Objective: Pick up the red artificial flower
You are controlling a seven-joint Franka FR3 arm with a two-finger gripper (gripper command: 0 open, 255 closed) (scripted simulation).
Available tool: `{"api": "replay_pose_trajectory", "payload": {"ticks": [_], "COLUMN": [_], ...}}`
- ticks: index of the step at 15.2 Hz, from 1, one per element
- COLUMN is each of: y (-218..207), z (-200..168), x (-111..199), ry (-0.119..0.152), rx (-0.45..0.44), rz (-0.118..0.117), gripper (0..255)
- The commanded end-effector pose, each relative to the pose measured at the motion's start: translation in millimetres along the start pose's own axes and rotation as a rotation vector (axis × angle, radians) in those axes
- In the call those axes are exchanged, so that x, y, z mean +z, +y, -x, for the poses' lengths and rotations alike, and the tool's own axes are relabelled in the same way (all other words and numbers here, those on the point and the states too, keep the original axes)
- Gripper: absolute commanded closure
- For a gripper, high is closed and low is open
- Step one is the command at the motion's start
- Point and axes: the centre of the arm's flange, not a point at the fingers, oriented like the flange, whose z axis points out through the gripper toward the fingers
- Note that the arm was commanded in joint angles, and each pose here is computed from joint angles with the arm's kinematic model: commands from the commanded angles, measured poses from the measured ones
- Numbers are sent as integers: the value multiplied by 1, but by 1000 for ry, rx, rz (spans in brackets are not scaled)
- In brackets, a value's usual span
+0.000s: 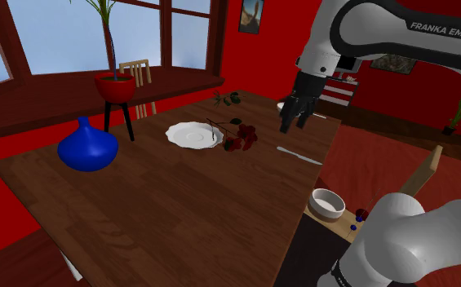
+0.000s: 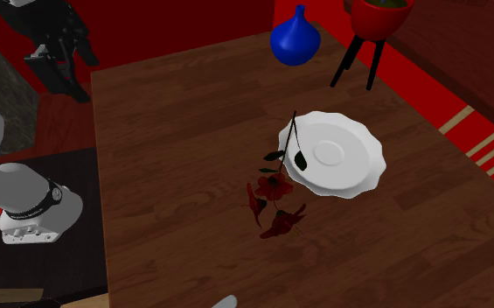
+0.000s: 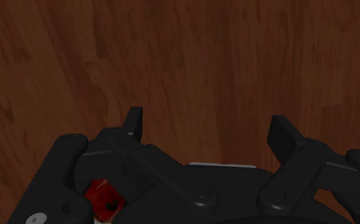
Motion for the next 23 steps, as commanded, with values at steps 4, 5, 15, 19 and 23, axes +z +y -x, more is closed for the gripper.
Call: {"api": "replay_pose_trajectory", "payload": {"ticks": [4, 5, 15, 19, 23], "y": [24, 31, 97, 119, 138], "z": [-34, -45, -163, -213, -263], "x": [10, 13, 53, 71, 89], "ry": [-3, -5, -16, -20, -25], "rx": [-34, -45, -157, -201, -246], "rz": [-28, -38, -132, -169, -207], "gripper": [0, 0, 0, 0, 0]}}
